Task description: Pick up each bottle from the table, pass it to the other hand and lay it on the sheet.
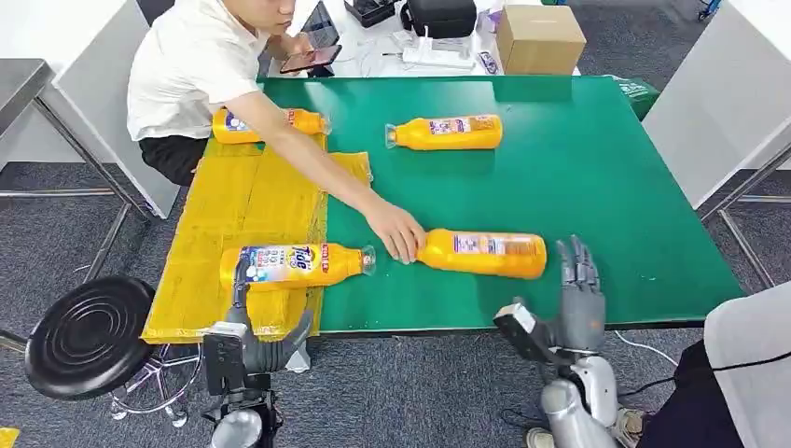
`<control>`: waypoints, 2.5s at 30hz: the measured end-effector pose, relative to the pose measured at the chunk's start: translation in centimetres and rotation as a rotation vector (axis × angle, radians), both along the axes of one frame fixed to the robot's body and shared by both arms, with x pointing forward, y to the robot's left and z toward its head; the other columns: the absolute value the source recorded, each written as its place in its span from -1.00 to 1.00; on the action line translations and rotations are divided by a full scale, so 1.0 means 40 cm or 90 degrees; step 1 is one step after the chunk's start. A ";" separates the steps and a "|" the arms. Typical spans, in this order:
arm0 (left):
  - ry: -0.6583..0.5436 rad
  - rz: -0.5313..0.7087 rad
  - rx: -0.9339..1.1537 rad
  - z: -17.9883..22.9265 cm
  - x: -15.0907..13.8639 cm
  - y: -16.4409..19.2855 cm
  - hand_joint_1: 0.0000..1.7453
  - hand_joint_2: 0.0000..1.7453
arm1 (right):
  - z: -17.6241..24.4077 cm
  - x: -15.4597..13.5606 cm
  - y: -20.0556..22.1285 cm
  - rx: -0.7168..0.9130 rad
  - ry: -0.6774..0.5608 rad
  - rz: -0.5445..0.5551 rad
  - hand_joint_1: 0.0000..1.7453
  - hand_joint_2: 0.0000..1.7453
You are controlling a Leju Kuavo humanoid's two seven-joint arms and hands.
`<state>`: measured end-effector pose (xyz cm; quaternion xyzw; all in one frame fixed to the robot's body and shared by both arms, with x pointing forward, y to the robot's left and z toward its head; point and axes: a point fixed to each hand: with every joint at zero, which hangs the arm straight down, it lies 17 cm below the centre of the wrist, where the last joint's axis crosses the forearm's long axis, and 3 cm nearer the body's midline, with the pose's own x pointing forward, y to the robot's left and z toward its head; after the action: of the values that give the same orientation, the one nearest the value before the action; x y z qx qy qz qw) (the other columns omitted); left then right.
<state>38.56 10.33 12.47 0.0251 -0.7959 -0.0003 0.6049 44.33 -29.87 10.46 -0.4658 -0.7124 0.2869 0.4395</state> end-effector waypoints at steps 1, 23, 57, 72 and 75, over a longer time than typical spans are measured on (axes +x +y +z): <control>0.001 0.002 0.007 -0.004 0.005 -0.004 -1.00 1.00 | -0.006 0.015 -0.002 -0.004 0.009 -0.003 -1.00 1.00; 0.006 -0.068 0.091 -0.057 0.013 -0.156 -1.00 1.00 | -0.132 0.161 0.102 -0.073 0.173 0.069 -1.00 1.00; 0.223 -0.231 -0.029 -0.151 -0.010 -0.278 -1.00 1.00 | -0.238 0.258 0.045 -0.199 0.470 -0.021 -1.00 1.00; 0.256 -0.258 -0.062 -0.158 -0.017 -0.298 -1.00 1.00 | -0.249 0.268 0.049 -0.250 0.540 0.002 0.54 1.00; 0.255 -0.258 -0.062 -0.156 -0.016 -0.298 -1.00 1.00 | -0.248 0.269 0.047 -0.252 0.541 0.003 0.54 1.00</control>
<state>37.93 -1.58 6.22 -0.1641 -0.6485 -0.0884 0.7380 55.10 -28.00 0.56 -0.3805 -0.4019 0.5832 0.5945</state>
